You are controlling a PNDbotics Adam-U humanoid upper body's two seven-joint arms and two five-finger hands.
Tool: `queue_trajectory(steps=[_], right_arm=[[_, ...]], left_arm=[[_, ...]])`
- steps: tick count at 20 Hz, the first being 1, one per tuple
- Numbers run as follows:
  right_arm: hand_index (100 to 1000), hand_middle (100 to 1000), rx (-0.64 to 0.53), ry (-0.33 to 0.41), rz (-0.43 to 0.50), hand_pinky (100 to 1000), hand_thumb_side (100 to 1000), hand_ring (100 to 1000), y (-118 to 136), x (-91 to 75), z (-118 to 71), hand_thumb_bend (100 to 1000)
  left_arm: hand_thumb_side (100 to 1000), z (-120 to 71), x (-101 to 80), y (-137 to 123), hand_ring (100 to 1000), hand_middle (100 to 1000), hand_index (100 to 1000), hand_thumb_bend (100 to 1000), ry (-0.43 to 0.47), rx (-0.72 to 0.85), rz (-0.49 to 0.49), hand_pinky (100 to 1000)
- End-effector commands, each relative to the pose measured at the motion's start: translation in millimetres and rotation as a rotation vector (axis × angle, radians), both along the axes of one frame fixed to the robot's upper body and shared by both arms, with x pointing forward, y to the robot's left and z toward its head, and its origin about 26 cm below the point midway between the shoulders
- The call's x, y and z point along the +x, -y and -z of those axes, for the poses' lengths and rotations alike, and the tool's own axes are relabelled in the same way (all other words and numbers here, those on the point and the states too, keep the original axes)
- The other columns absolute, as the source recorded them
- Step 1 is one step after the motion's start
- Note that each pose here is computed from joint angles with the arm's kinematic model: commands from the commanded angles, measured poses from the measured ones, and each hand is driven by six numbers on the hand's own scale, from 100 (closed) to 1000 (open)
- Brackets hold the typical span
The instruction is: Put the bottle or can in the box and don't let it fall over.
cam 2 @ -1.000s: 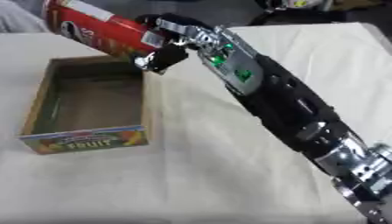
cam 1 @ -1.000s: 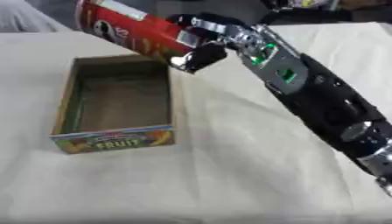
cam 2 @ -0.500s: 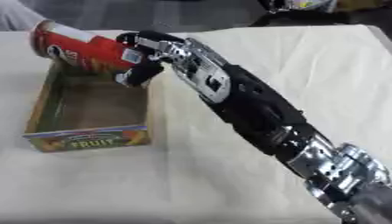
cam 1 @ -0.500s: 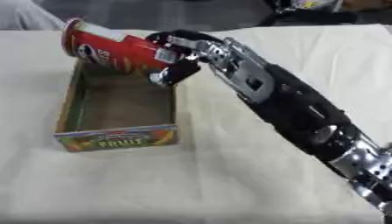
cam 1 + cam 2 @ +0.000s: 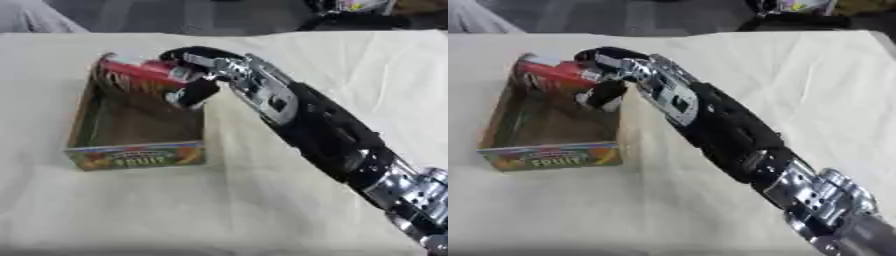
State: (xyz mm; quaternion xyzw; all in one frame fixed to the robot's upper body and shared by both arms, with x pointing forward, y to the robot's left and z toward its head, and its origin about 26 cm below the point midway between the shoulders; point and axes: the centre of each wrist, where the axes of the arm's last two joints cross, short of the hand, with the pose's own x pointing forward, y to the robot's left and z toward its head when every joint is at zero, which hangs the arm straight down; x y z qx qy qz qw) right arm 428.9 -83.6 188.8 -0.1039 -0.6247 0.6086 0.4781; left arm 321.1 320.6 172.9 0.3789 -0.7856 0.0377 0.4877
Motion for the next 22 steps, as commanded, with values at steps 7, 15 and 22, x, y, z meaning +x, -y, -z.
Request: queue_trajectory(steps=[7,15,22], right_arm=[[1000,1000,-0.015,0.088,-0.053,970,719,1000,0,-2.7,-15.7,100],[1000,1000,0.04,0.103,-0.029,898,634,1000,9,-4.2,-20.1,100],[1000,1000,0.27,0.143,0.161,847,530,1000,70,-10.3,-29.5,100]], left_arm=[[545,-9.9,-1.4,-2,801,789,689,290,0.034,0.019,-0.004,436],[544,-9.7,-1.5,-3,800,789,689,292,0.031,0.022,-0.008,436],[542,-10.4,-2.0,-5,799,789,689,294,0.031,0.026,-0.017,436]])
